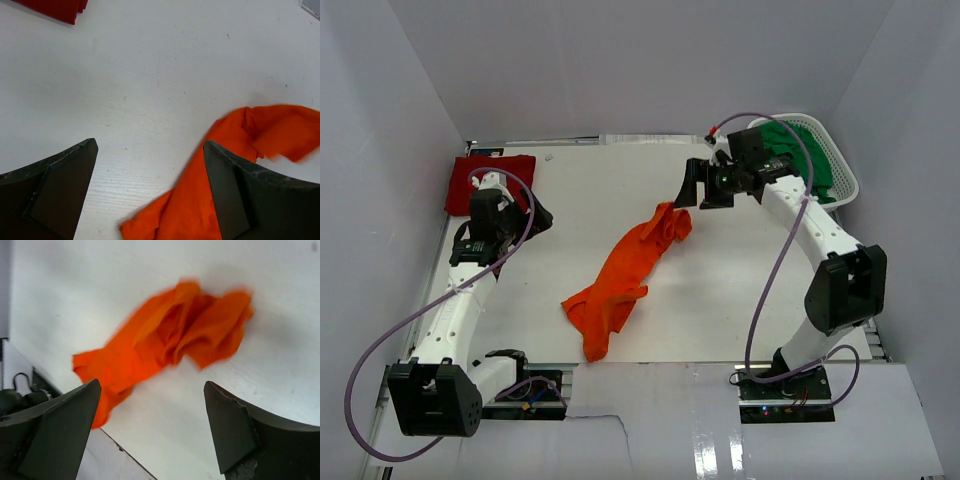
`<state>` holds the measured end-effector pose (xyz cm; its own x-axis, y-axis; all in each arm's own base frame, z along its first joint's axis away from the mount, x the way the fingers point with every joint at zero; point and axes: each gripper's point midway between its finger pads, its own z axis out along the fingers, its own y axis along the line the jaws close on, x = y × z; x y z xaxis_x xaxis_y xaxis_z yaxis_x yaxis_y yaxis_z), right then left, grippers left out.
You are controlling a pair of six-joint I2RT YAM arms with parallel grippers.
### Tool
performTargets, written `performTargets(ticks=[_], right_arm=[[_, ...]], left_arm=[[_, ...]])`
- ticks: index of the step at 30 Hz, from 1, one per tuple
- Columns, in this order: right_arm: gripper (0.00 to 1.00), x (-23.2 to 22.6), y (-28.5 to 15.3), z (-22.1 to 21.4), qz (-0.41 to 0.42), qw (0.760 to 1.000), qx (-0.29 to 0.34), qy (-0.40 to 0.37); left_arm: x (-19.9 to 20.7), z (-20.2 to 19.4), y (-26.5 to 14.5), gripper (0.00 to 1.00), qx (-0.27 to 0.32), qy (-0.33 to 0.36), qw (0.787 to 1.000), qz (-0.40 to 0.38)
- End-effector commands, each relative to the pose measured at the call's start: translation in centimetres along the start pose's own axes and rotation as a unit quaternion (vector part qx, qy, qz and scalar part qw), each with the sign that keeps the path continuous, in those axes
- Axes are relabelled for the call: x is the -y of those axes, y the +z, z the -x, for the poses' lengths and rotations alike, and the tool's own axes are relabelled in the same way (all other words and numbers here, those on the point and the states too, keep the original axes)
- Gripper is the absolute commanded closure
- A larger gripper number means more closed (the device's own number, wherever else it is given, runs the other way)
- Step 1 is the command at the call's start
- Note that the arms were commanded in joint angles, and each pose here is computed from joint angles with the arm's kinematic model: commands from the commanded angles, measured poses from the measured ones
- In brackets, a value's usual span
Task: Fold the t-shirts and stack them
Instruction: Move the tshirt to the center of the board
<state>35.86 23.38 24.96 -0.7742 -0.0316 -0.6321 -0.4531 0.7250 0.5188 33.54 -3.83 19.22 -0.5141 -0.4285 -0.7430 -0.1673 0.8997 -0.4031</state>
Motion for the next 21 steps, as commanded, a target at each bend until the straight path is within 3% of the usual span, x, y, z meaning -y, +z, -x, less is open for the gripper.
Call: performTargets(ticks=[1, 8, 11, 16, 18, 21], right_arm=[[0.1, 1.5, 0.1, -1.7, -0.054, 0.998, -0.006, -0.011], [0.1, 0.3, 0.7, -9.4, -0.11, 0.987, -0.086, -0.073], [0.07, -2.3, 0.6, -12.5, -0.06, 0.989, -0.116, -0.073], [0.0, -4.6, 0.6, -19.2, -0.044, 0.978, -0.182, -0.091], [0.12, -5.7, 0.8, -21.7, -0.029, 0.972, -0.205, -0.113], [0.11, -6.8, 1.2, -23.8, -0.024, 0.965, -0.223, -0.139]], left_arm=[[0.3, 1.0, -0.3, 0.02, 0.011, 0.006, 1.0, -0.004], [0.2, 0.7, 0.3, 0.02, 0.001, 0.003, 1.0, 0.0], [0.3, 0.3, 0.5, 0.02, -0.008, 0.003, 1.0, -0.004], [0.3, 0.3, 0.6, 0.02, -0.01, 0.005, 1.0, -0.005], [0.3, 0.2, 0.6, 0.02, -0.012, 0.005, 1.0, -0.006], [0.4, 0.1, 0.6, 0.02, -0.014, 0.006, 1.0, -0.008]])
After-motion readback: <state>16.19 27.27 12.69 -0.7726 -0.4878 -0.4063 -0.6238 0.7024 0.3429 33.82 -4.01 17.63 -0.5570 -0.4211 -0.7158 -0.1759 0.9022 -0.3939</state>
